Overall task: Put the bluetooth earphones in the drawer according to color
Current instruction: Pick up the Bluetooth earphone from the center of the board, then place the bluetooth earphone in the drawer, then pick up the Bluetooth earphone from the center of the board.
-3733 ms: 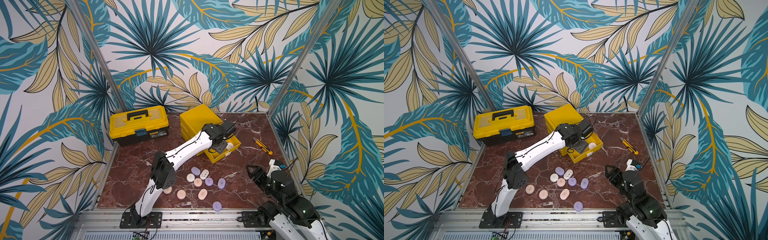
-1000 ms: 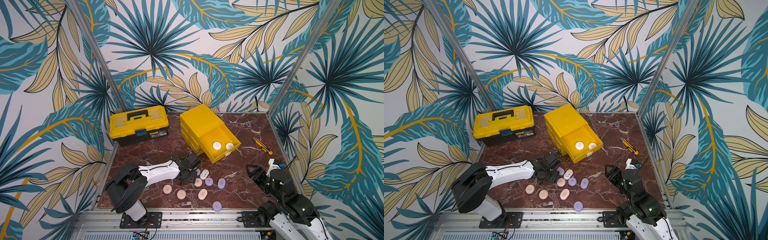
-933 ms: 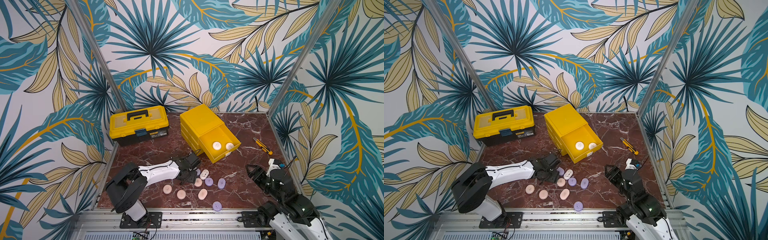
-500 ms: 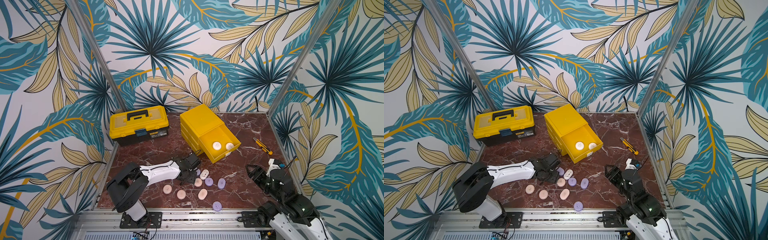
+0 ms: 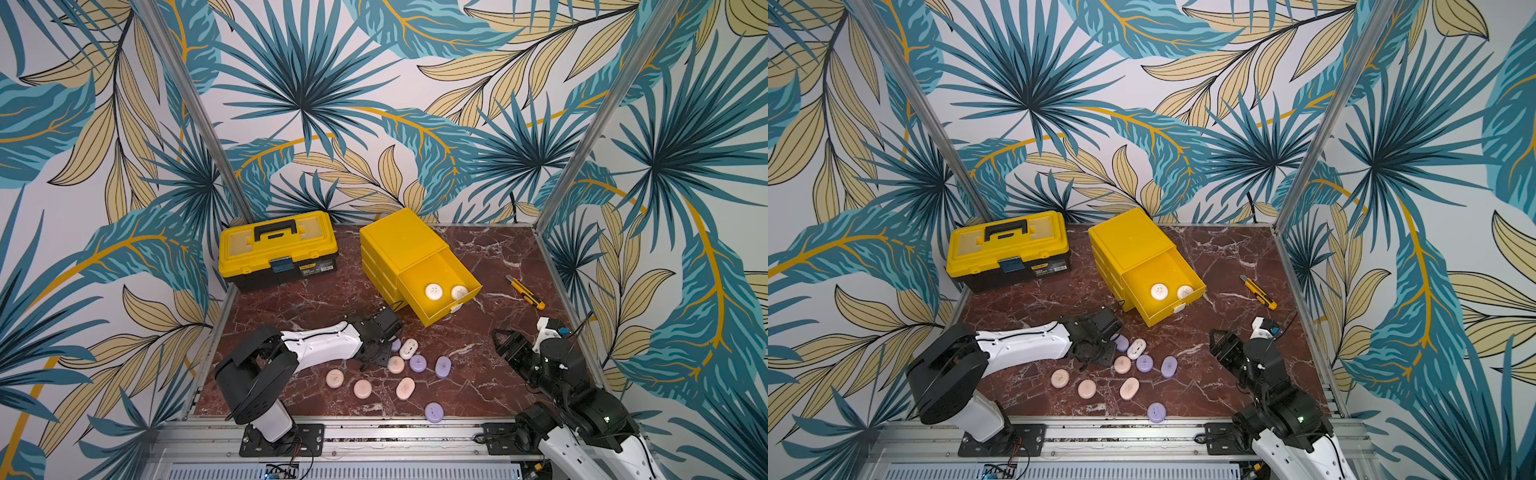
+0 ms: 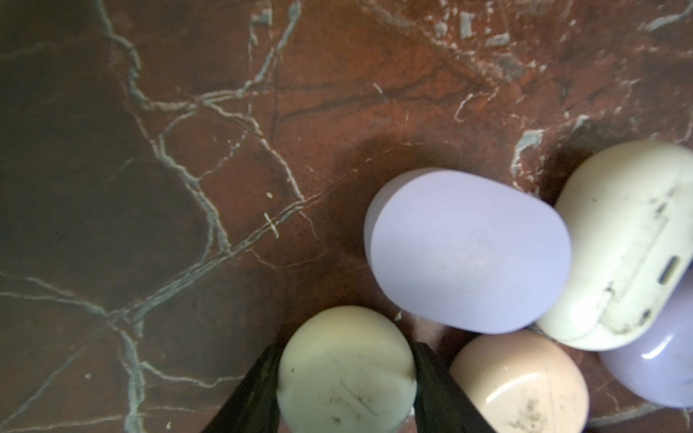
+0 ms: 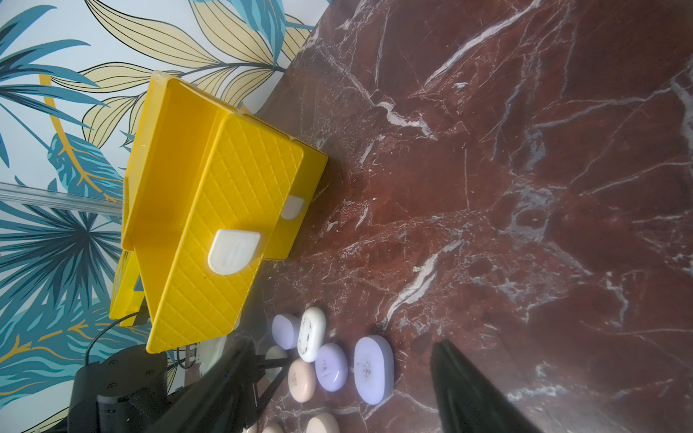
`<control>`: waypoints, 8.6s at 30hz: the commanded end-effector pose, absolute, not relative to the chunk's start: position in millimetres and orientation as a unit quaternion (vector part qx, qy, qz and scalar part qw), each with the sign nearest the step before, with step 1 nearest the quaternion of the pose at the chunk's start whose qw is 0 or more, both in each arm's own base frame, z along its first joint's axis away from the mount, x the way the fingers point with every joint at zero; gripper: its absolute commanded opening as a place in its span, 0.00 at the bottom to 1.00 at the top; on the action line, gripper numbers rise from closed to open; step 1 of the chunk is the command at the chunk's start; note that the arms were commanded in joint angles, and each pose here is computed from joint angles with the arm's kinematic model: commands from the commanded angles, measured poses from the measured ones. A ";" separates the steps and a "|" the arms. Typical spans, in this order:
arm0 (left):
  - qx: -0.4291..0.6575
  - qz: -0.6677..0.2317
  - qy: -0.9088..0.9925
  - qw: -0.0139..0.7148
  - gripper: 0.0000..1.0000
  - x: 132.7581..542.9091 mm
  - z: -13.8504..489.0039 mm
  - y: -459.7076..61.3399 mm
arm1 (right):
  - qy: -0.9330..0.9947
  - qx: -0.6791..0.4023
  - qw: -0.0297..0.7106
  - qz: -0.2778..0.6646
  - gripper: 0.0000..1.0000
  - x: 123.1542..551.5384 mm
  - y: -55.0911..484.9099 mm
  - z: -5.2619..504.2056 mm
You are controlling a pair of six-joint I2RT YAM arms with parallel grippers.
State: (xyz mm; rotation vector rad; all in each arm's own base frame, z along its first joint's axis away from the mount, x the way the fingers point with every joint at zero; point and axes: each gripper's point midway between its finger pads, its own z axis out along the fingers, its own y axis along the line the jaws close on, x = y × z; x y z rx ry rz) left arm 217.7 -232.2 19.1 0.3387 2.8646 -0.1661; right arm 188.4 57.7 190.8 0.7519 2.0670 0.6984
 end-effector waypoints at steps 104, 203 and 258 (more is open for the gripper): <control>0.315 -0.041 0.891 0.324 0.56 395.1 204.0 -422.8 | 0.813 0.302 0.417 0.272 0.79 176.9 47.4 191.6; 0.171 -0.200 0.935 0.239 0.61 227.8 37.5 -326.5 | 0.820 0.290 0.414 0.269 0.79 177.0 49.8 196.6; 0.215 -0.146 0.912 0.318 0.33 210.0 152.8 -274.0 | 0.816 0.290 0.420 0.271 0.79 176.7 48.7 200.9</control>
